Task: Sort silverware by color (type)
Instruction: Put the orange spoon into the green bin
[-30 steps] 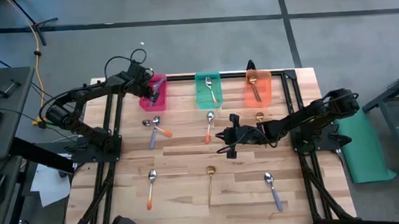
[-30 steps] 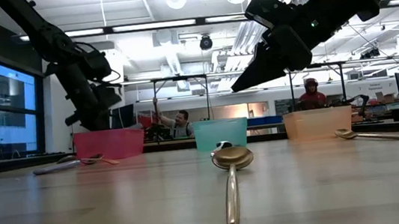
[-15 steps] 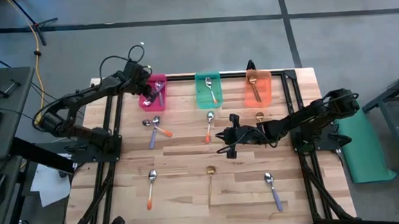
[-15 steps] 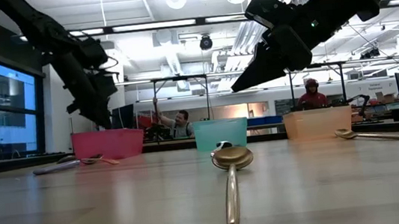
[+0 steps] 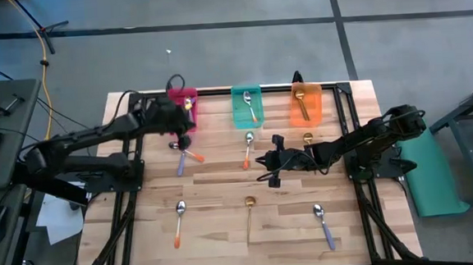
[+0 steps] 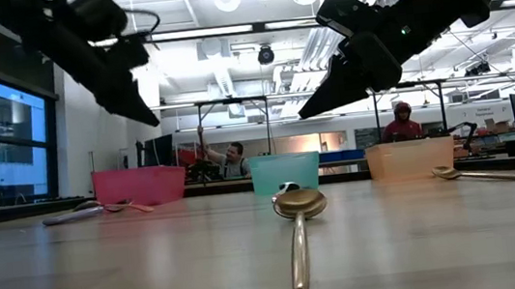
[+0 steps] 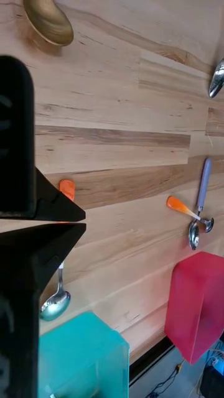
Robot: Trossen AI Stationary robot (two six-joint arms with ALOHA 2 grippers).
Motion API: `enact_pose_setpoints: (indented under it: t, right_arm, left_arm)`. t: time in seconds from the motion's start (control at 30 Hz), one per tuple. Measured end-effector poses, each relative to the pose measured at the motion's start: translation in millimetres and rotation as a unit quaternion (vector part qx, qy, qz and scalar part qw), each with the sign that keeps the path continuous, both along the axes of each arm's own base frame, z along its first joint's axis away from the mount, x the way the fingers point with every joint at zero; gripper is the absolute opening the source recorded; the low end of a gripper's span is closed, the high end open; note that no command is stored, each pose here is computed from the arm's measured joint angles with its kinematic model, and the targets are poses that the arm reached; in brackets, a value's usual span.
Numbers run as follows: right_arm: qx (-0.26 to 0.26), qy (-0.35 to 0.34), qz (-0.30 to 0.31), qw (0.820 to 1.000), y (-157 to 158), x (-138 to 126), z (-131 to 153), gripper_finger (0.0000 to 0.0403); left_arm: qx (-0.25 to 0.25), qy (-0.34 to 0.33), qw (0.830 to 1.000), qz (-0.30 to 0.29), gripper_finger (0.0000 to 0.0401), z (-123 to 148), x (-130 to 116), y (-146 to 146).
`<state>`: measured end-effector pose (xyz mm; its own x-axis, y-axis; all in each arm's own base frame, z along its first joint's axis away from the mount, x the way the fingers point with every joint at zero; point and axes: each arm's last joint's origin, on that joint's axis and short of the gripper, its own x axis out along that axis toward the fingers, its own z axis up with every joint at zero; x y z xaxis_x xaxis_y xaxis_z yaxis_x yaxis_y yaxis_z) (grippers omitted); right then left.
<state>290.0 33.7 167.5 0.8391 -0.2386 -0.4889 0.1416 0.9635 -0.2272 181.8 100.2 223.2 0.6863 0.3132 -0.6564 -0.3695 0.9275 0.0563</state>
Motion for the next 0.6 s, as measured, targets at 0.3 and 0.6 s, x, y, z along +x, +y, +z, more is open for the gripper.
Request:
enact_pose_setpoints:
  t: [0.3, 0.6]
  right_arm:
    - [0.000, 0.000, 0.000, 1.000, 0, 0, 0, 0.0000]
    - [0.000, 0.000, 0.000, 1.000, 0, 0, 0, 0.0000]
  left_arm:
    - [0.005, 0.084, 0.991, -0.108, 0.0003, 5, 9, -46]
    - [0.020, 0.268, 0.950, -0.157, 0.0004, -17, 12, -52]
